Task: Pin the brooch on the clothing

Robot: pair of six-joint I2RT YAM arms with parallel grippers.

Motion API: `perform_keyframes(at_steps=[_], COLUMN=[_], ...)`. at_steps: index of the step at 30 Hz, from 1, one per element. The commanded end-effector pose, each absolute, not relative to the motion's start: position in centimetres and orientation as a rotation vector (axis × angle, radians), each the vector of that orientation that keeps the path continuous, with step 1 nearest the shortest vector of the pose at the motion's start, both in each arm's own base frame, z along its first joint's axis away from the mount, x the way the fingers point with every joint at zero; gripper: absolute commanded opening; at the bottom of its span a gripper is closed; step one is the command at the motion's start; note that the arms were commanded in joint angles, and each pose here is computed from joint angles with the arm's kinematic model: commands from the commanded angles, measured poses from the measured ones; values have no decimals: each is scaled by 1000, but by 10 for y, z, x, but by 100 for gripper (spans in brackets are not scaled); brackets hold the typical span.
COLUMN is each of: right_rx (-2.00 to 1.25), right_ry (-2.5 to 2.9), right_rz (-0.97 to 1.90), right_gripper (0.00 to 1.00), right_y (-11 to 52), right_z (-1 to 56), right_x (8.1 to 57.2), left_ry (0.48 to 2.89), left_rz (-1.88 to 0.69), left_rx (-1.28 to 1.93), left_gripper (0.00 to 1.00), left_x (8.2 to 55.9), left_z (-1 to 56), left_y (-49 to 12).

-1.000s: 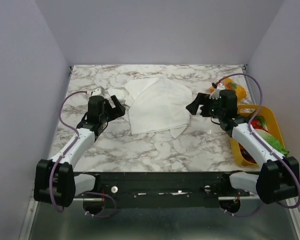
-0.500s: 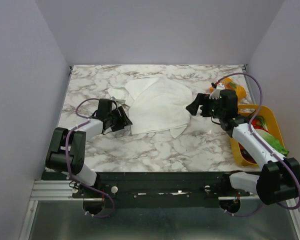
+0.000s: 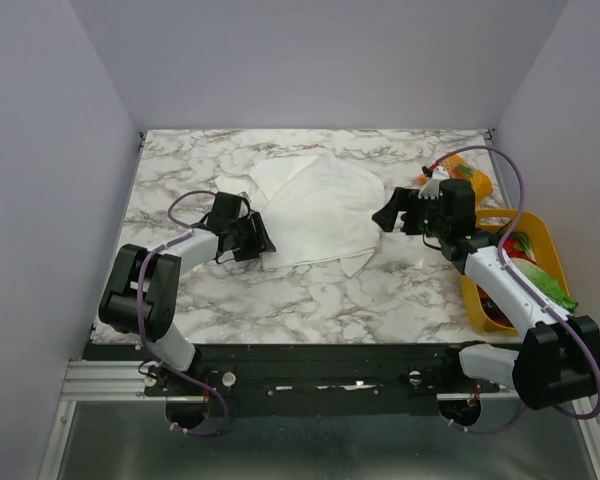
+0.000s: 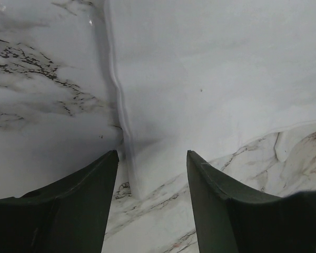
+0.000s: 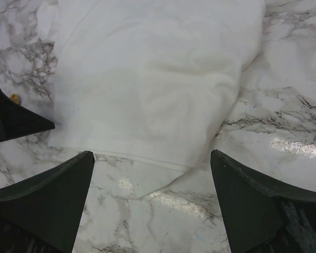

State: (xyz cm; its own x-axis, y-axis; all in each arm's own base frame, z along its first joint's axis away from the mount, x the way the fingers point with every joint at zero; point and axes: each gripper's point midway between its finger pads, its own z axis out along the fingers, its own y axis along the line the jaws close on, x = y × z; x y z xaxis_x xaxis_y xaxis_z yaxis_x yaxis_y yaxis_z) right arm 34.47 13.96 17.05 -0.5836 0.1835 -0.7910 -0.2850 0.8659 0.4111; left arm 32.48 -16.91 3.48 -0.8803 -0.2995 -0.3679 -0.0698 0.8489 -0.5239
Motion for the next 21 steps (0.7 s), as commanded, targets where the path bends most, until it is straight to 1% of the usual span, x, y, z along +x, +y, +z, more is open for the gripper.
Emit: perform_keyframes(at_steps=[1,4,6,7,8,10,13,14,15,17,20,21], right_rx=[-89,-94,-91,-103,-118,-123,-124,-126,-124,-130,-126,-126], right_ry=[2095,2102,2101,2098,2099,2093,2090,2088,2093,2092,2105,2109], right_rz=[629,642,635,633,639,648,635,631,630,634,631,630], right_gripper=[100,100,100,100,100,100,100,100,100,100,100,100], right_y=[141,144,142,142,144,145,143,143,143,144,143,143], right_z=[180,179,179,179,178,180,182,183,182,181,179,178], right_x=[346,346,346,346,345,344,344,344,344,343,342,341], left_ry=[2826,2857,2881,2871,2874,2895,2896,2896,2881,2868,2780,2717], left_rz=[-529,-501,-529,-545,-557,-567,-563,-560,-556,-520,-537,-561], left_rx=[-327,-335,-336,-325,-323,-303,-286,-280,-274,-263,-241,-229], left_gripper=[65,65,60,56,47,41,22,7,1,0,0,0], left_x=[276,275,271,273,272,271,274,273,278,282,296,305], left_z=[-13,-23,-29,-30,-31,-36,-36,-36,-33,-27,3,26], left_y=[-149,-148,-153,-157,-160,-168,-174,-175,-175,-171,-174,-176])
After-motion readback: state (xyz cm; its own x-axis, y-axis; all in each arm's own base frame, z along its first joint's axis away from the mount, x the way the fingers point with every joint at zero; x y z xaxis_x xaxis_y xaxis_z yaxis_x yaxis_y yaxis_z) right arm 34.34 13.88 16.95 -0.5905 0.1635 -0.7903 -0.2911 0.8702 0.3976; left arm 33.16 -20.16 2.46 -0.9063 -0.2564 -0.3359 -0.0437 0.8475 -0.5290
